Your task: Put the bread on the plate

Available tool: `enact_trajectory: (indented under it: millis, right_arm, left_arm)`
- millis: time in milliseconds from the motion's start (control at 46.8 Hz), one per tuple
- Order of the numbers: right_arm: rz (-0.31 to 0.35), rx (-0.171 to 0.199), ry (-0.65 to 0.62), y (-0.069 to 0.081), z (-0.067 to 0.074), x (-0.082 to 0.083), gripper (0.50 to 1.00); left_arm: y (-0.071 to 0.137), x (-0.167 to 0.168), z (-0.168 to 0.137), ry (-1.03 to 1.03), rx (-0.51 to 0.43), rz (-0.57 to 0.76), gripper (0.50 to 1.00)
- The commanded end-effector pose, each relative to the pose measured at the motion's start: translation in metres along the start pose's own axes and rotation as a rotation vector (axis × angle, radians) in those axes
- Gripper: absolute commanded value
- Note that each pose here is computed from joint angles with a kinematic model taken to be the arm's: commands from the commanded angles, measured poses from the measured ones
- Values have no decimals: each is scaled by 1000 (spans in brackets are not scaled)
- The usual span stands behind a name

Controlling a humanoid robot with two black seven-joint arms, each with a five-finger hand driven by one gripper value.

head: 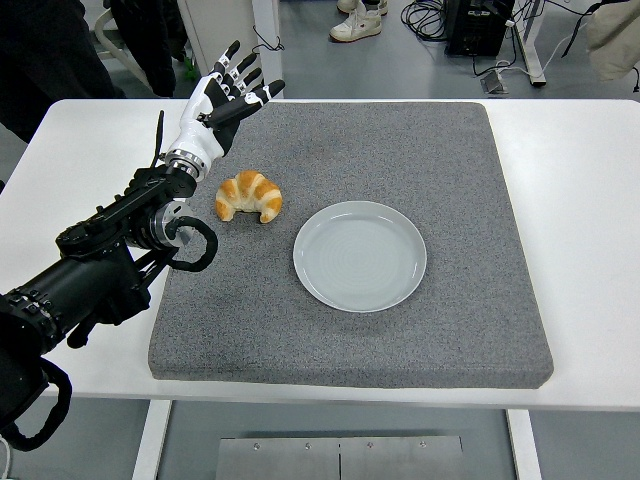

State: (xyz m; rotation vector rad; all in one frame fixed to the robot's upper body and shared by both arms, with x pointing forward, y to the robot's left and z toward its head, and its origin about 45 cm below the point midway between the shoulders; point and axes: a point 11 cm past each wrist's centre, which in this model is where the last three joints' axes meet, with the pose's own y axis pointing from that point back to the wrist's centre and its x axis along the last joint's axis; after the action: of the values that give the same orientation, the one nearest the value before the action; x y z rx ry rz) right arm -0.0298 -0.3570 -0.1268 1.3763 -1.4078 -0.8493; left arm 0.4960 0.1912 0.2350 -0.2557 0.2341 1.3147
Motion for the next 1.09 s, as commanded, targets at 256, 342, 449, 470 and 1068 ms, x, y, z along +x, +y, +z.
enact_trajectory:
  millis: [256, 342, 449, 470, 1068]
  right_arm:
    - [0, 0, 0, 0, 0, 0, 1000]
    - [1, 0, -2, 0, 0, 0, 1000]
    - [1, 0, -2, 0, 0, 0, 1000]
    - [1, 0, -2, 0, 0, 0, 1000]
    - [0, 5, 0, -1, -3, 0, 1000]
  left_arm:
    - [0, -2, -1, 3, 1, -3, 963]
    - [0, -3, -2, 4, 2, -4, 963]
    - [0, -2, -2, 4, 2, -1, 963]
    - [0, -2, -2, 3, 3, -2, 963]
    - [2, 2, -3, 7, 6, 6, 961]
